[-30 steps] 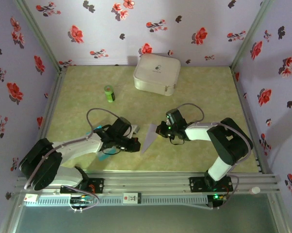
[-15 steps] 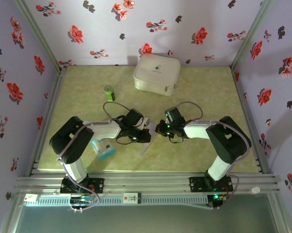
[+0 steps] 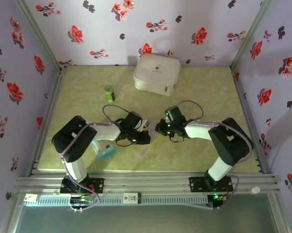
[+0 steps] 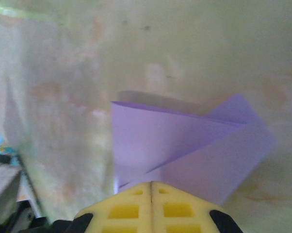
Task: Fold a paper plane with a square sheet of paper (pick it up from the middle)
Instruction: Fold the wing for the fifth time at the center of the table.
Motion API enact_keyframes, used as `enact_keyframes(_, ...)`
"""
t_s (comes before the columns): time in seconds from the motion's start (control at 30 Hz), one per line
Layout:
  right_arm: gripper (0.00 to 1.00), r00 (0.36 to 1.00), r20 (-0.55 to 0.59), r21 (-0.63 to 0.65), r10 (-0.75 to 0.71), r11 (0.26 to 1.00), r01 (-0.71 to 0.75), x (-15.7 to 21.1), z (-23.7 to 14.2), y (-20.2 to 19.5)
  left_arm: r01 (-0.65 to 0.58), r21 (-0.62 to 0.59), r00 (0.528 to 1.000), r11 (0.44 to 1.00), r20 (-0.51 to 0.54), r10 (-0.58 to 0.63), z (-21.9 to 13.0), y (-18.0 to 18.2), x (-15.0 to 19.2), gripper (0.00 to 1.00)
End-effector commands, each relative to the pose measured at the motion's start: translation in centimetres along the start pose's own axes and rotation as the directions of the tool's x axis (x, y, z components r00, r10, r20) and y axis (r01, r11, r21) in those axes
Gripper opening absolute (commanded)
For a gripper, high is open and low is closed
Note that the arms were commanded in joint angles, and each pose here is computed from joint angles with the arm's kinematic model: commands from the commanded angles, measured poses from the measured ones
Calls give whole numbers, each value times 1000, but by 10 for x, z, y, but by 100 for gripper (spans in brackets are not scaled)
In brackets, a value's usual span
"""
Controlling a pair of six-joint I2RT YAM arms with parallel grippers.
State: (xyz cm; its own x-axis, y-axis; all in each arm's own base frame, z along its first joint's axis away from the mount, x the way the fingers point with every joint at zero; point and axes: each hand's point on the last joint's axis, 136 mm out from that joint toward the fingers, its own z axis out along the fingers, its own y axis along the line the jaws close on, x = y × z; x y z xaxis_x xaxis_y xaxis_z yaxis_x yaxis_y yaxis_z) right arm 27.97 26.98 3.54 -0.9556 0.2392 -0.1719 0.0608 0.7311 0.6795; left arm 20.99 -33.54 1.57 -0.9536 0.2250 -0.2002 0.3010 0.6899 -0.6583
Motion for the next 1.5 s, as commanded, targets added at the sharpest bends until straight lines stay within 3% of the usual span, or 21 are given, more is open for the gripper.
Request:
enact_keyframes(0.0,4,998,-47,-88,-32,996,28,12,7,21,77,-141,993,987,-78,-89,9,40,35,0)
enact_keyframes(0.27,2,1000,-23,103,13,995,-10,14,16,-39,88,-154,993,984,-68,-100,8,42,34,0)
enact_keyframes(0.53,5,984,103,-12,148,989,-148,-42,-1,-53,95,-147,992,984,-68,-106,8,40,34,0)
enact_keyframes(0.67,7,979,148,-66,140,989,-132,-58,-14,-32,98,-141,992,985,-58,-108,7,38,31,0)
enact_keyframes(0.93,12,993,116,-98,33,995,-21,-24,-16,4,126,-127,991,984,-24,-130,6,31,21,0)
enact_keyframes(1.13,11,994,90,-49,65,997,-61,-3,-5,-18,150,-121,989,981,17,-149,3,27,11,0)
enact_keyframes(1.47,2,982,112,78,155,983,-164,-5,4,-55,86,-18,996,996,-8,-86,-9,-6,7,0)
